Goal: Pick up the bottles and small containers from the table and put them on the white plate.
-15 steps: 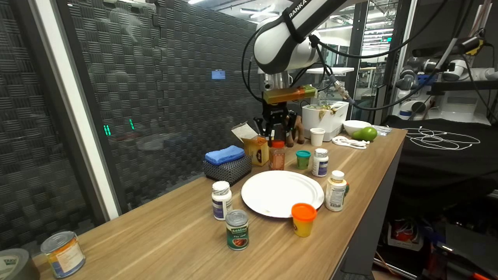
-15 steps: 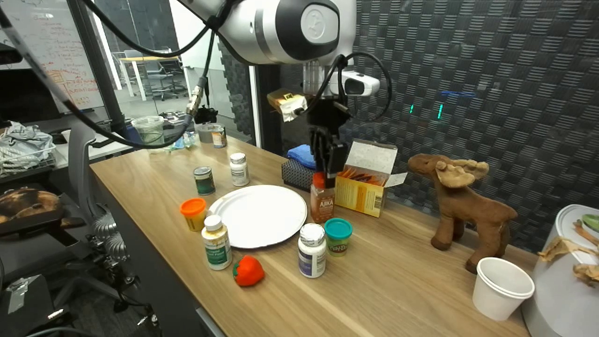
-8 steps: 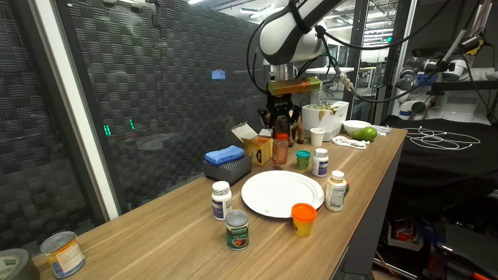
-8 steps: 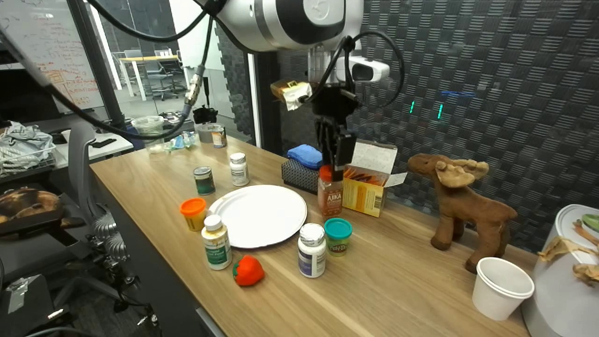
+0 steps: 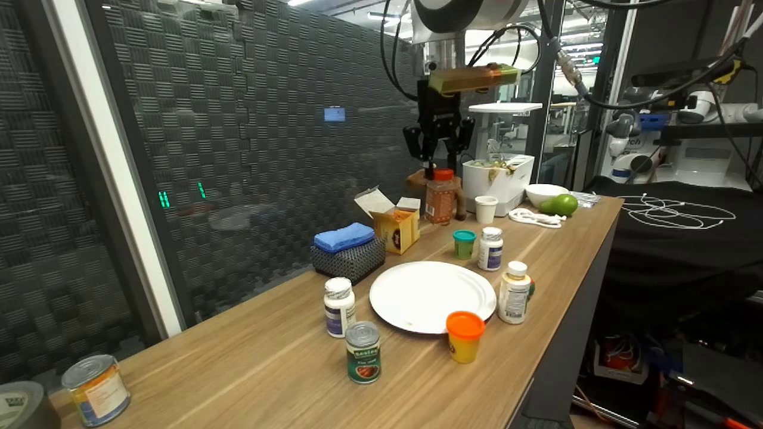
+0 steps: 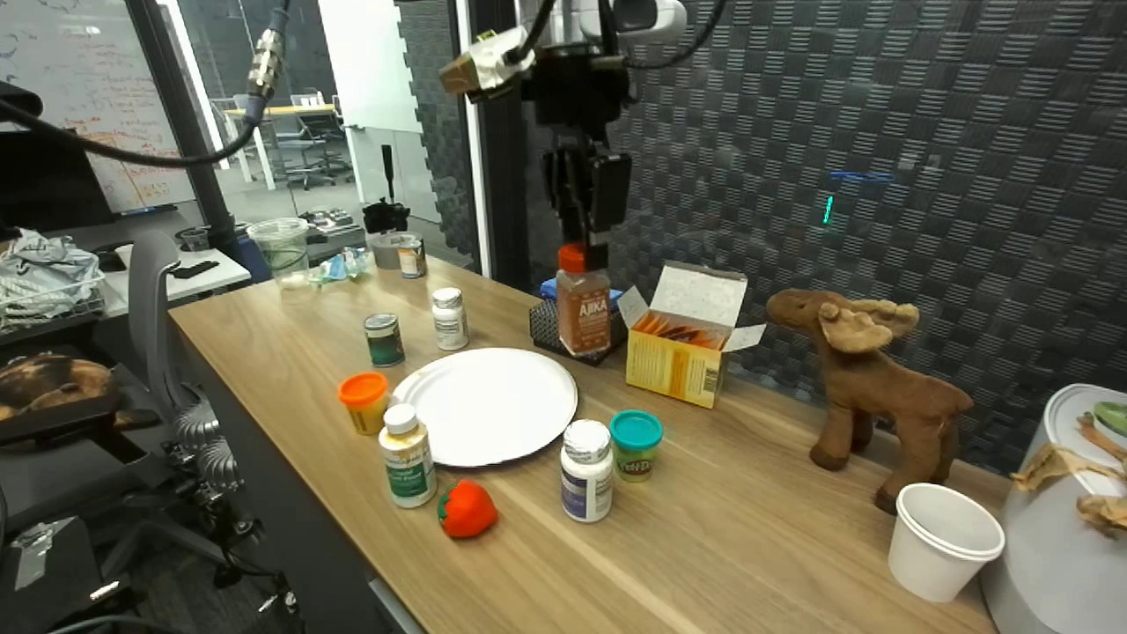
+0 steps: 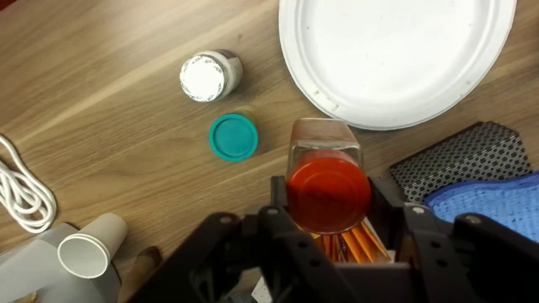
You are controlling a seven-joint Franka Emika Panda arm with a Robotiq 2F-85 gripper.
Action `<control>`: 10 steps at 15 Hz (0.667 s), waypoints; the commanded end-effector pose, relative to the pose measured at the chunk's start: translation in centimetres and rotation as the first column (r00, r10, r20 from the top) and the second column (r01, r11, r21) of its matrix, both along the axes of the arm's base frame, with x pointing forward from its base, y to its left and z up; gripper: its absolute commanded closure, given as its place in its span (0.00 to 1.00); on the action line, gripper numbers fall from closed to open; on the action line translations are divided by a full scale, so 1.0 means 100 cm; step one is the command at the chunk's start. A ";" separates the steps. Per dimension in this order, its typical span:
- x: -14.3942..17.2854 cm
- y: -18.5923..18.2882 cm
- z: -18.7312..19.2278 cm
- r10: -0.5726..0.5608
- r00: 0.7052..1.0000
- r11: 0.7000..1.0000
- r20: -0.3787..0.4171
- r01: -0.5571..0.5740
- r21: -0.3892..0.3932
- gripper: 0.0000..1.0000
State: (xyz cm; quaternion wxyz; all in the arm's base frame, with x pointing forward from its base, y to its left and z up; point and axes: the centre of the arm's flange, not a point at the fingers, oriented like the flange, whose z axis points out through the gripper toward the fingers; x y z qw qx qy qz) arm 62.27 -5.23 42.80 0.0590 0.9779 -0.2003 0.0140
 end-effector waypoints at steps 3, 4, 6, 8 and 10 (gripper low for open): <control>-0.022 0.065 0.005 0.148 0.989 0.986 -0.030 -0.149 -0.076 0.75; -0.020 0.072 -0.003 0.148 0.988 0.984 -0.039 -0.151 -0.098 0.75; -0.021 0.085 -0.018 0.168 0.984 0.979 -0.062 -0.174 -0.110 0.75; -0.021 0.094 -0.034 0.182 0.980 0.975 -0.074 -0.190 -0.112 0.75; -0.021 0.099 -0.047 0.189 0.979 0.976 -0.072 -0.195 -0.101 0.75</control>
